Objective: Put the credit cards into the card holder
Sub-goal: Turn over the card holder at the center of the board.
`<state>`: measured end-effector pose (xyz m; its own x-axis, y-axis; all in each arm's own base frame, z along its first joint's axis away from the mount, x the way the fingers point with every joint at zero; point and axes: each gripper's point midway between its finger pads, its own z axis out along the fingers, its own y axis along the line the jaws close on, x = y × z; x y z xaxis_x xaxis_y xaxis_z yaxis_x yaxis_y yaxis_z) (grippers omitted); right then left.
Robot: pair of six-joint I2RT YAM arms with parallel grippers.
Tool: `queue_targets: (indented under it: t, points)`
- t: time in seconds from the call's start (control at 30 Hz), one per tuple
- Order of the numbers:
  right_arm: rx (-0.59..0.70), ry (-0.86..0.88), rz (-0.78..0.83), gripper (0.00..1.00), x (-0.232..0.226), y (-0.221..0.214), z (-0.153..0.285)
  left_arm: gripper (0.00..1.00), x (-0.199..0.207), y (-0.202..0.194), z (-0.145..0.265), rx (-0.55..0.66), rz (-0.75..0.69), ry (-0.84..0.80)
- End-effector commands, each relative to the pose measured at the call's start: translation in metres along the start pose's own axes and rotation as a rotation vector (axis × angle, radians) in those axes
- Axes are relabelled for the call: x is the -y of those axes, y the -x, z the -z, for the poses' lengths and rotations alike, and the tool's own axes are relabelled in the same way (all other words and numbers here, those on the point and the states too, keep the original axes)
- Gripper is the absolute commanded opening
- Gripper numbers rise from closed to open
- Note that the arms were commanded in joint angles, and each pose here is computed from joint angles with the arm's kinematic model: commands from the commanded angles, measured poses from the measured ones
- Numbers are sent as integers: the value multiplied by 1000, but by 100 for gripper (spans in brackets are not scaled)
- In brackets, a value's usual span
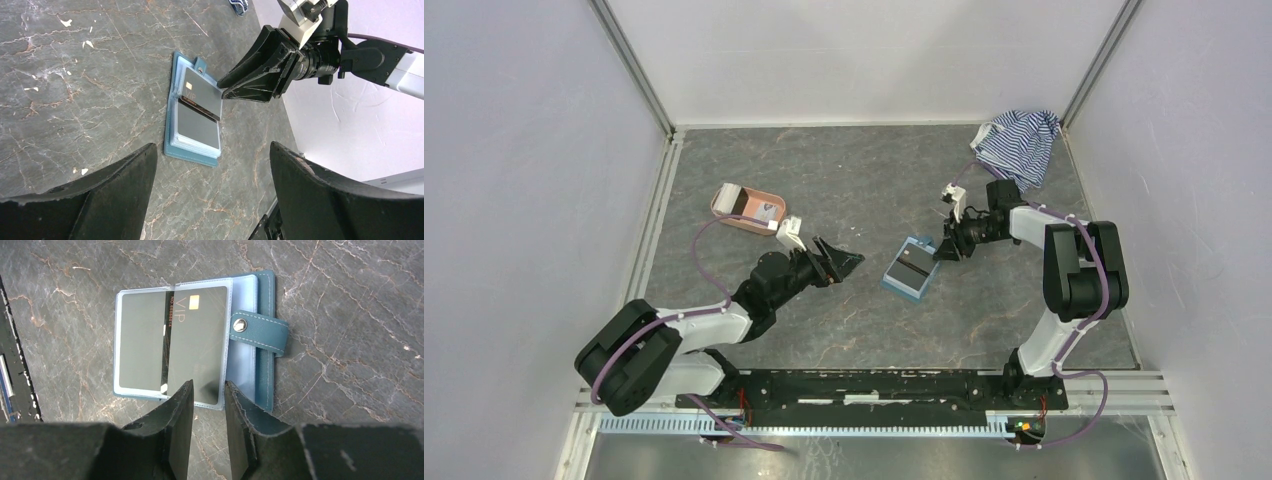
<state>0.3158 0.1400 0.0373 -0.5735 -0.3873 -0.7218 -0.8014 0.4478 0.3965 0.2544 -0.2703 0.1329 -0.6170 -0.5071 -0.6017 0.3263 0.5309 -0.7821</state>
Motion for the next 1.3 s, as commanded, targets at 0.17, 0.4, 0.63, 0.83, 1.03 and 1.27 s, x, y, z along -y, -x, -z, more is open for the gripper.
queue_targets:
  t: [0.17, 0.4, 0.63, 0.83, 1.03, 1.27]
  points:
    - [62, 75, 17, 33, -16, 18, 7, 89, 13, 2, -2, 7, 36, -58]
    - [85, 136, 6, 32, -31, 21, 9, 89, 13, 2, -2, 6, 40, -61]
    - [107, 164, 13, 31, -42, 25, 13, 90, 13, 0, -2, 1, 43, -62]
    - [100, 183, 15, 31, -48, 21, 12, 90, 14, 0, -3, 2, 50, -65]
    - [86, 183, 33, 30, -53, 20, 11, 90, 16, 0, -4, 0, 52, -71]
    - [44, 136, 132, 29, -63, 22, 5, 90, 16, -1, -4, 3, 60, -69]
